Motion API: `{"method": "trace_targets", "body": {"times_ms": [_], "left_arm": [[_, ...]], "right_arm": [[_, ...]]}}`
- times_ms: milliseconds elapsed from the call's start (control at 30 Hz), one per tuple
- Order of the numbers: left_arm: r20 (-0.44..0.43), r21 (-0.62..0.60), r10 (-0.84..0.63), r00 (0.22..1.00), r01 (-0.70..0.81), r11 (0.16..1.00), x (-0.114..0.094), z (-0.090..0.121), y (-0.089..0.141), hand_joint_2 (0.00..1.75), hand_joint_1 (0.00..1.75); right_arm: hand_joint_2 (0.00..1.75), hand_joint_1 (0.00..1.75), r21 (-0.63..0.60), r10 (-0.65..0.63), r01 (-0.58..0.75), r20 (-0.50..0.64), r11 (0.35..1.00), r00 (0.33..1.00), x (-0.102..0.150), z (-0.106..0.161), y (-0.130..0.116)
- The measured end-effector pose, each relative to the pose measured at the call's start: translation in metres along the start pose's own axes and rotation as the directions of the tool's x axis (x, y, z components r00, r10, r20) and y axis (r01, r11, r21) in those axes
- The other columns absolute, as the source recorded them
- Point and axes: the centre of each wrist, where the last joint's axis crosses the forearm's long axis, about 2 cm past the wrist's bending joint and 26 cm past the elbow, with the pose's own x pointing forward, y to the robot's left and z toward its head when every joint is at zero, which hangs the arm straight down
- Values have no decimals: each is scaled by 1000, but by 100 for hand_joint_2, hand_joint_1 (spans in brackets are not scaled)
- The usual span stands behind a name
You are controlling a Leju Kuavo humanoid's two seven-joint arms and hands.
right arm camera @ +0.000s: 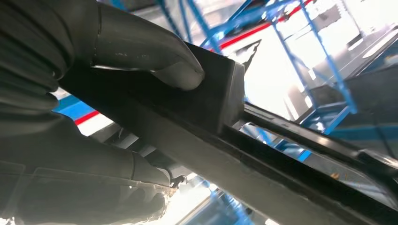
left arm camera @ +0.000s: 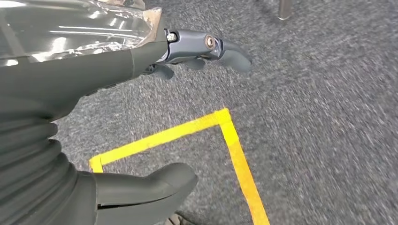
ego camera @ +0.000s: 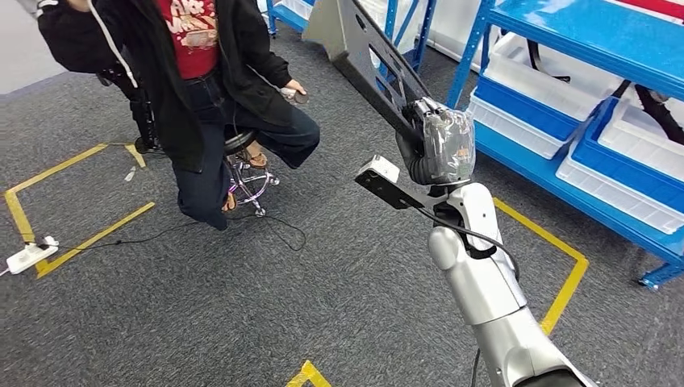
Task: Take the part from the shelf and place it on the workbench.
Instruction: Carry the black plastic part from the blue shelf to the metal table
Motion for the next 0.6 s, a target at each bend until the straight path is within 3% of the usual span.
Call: {"method": "trace_targets", "body": {"times_ms": [267, 600], "left_arm": [[2, 1, -9, 1000, 9, 1000, -2, 0, 2, 175, 0], [-8, 2, -15, 1000, 15, 1000, -5, 1, 4, 175, 0]], "right_arm": [[175, 175, 1, 24, -24, -29, 1000, 999, -25, 12, -11], [175, 175, -8, 36, -36, -14, 999, 999, -29, -2, -23]]}}
